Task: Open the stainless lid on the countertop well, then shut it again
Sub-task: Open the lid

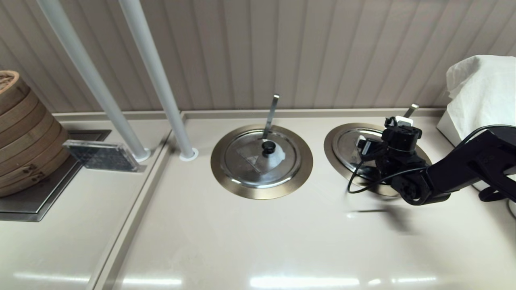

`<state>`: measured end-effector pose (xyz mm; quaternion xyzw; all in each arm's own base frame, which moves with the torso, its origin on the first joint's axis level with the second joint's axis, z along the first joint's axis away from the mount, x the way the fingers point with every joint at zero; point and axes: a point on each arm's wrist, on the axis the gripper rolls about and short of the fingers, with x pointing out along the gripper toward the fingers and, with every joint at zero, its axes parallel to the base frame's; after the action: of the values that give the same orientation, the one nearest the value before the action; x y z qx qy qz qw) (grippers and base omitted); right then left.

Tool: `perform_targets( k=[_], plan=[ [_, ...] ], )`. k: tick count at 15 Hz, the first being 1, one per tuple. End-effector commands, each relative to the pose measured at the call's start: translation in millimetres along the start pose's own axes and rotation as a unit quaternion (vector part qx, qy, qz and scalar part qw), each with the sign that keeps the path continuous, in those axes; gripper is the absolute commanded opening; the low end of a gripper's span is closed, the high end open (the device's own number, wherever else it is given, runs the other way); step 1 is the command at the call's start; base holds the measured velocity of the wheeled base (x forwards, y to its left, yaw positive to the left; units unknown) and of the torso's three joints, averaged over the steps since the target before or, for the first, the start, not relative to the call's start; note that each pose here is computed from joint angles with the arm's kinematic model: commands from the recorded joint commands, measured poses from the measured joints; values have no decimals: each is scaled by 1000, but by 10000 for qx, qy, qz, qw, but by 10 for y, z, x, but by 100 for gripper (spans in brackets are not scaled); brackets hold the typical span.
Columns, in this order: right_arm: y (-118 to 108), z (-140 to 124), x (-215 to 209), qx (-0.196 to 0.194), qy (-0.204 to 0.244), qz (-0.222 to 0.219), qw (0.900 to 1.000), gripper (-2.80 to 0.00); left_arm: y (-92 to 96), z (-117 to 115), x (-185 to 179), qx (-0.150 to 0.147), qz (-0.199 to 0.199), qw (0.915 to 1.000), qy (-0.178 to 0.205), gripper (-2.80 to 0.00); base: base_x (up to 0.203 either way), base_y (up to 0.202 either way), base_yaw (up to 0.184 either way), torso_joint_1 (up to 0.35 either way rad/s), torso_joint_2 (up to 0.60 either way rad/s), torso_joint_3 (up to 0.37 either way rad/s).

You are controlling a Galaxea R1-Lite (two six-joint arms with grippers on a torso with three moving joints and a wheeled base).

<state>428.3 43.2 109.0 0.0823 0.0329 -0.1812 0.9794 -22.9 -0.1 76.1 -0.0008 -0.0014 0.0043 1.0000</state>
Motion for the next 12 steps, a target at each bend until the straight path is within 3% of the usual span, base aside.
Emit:
perform_targets(
  k=[1,7,12],
  plan=[
    [21,112,-45,85,-140,41,9999,0,0,0,1,0,3,10000,6,-280,0,0,0,0,0,0],
    [115,325,-192,211,-350,215,9989,0,0,0,1,0,3,10000,6,-280,0,0,0,0,0,0],
    [166,337,-226,214,-364,288,9987,0,0,0,1,0,3,10000,6,-280,0,0,0,0,0,0]
  ],
)
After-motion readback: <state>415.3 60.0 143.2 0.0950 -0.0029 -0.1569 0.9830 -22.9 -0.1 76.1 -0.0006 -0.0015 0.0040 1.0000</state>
